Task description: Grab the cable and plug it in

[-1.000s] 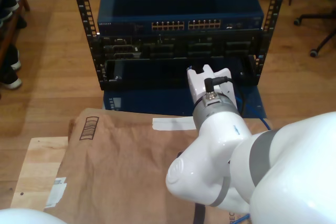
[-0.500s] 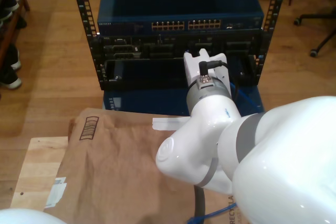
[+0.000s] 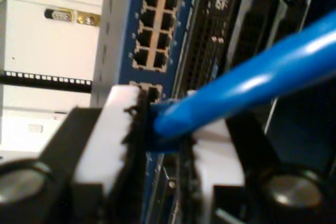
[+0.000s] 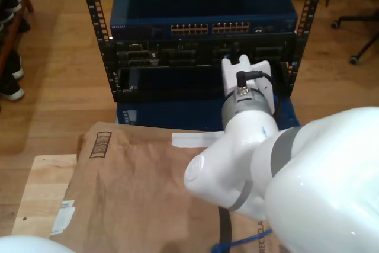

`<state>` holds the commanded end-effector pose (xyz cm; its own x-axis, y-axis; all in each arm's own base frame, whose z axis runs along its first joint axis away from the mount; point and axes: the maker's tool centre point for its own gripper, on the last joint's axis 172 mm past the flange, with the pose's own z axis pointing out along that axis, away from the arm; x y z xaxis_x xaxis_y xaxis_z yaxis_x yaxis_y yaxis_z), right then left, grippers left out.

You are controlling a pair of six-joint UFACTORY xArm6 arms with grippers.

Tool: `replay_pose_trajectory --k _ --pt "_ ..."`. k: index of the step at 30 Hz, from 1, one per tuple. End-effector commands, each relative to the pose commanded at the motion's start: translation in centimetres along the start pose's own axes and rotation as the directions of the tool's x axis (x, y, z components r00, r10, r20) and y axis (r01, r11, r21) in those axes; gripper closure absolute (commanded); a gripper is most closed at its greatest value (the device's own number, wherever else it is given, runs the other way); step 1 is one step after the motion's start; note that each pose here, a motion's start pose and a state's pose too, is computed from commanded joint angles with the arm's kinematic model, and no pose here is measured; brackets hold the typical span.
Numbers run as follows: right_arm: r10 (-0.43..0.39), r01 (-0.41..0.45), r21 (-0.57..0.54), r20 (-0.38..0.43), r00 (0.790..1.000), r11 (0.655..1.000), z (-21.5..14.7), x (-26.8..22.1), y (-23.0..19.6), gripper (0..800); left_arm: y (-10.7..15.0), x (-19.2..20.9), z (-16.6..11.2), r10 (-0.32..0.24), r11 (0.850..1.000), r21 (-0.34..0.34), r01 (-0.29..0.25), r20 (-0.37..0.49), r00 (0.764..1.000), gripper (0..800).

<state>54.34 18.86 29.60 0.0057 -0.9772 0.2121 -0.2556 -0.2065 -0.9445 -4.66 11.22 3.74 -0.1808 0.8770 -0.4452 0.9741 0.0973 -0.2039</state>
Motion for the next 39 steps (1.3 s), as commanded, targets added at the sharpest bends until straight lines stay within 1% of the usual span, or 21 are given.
replay_pose_trajectory --k 2,5,9,10,14,20,23,27,30,31,34,39 --pt "0.002 -0.002 0.001 -0.003 1.000 1.000 0.2 0.2 -0.1 800 0.0 0.0 0.0 0.000 1.000 0.000 0.000 0.000 1.000 0" --pt "0.026 -0.026 -0.003 -0.035 0.999 1.000 1.1 2.5 -0.5 800 0.0 0.0 0.0 -0.001 1.000 -0.001 0.001 0.000 1.000 0" --pt "0.059 -0.058 0.036 -0.037 0.998 0.998 1.7 2.1 -3.0 800 0.0 0.0 0.0 0.000 1.000 0.000 0.000 0.000 1.000 1" --pt "0.061 -0.060 0.037 -0.039 0.997 0.998 1.8 2.1 -3.1 800 0.0 0.0 0.0 0.000 1.000 0.000 0.000 0.000 1.000 0" --pt "0.052 -0.050 0.027 -0.048 0.998 0.998 2.5 2.0 -2.2 800 0.0 0.0 0.0 0.000 1.000 0.000 0.000 0.000 1.000 0" --pt "0.060 -0.057 0.044 -0.071 0.996 0.997 2.5 2.8 -2.7 800 0.0 0.0 0.0 -0.001 1.000 -0.001 0.001 0.000 1.000 0" --pt "0.061 -0.058 0.032 -0.090 0.994 0.998 3.2 3.2 -1.6 800 0.0 0.0 0.0 0.001 1.000 0.001 -0.001 0.000 1.000 0" --pt "0.112 -0.110 0.025 -0.108 0.988 0.994 4.1 3.5 -0.2 800 0.0 0.0 0.0 0.000 1.000 0.000 0.000 0.000 1.000 0" --pt "0.112 -0.111 0.017 -0.127 0.985 0.994 4.7 4.0 0.9 800 0.0 0.0 0.0 -0.001 1.000 -0.001 0.001 0.000 1.000 0" --pt "0.113 -0.112 0.019 -0.137 0.984 0.994 4.9 4.4 1.0 800 0.0 0.0 0.0 0.001 1.000 0.001 -0.001 0.000 1.000 0" --pt "0.157 -0.151 0.051 -0.166 0.973 0.987 5.3 5.2 0.7 800 0.0 0.0 0.0 -0.001 1.000 0.001 0.001 0.000 1.000 0" --pt "0.157 -0.149 0.058 -0.193 0.969 0.987 6.2 5.7 1.2 800 0.0 0.0 0.0 0.000 1.000 0.000 0.000 0.000 1.000 0"
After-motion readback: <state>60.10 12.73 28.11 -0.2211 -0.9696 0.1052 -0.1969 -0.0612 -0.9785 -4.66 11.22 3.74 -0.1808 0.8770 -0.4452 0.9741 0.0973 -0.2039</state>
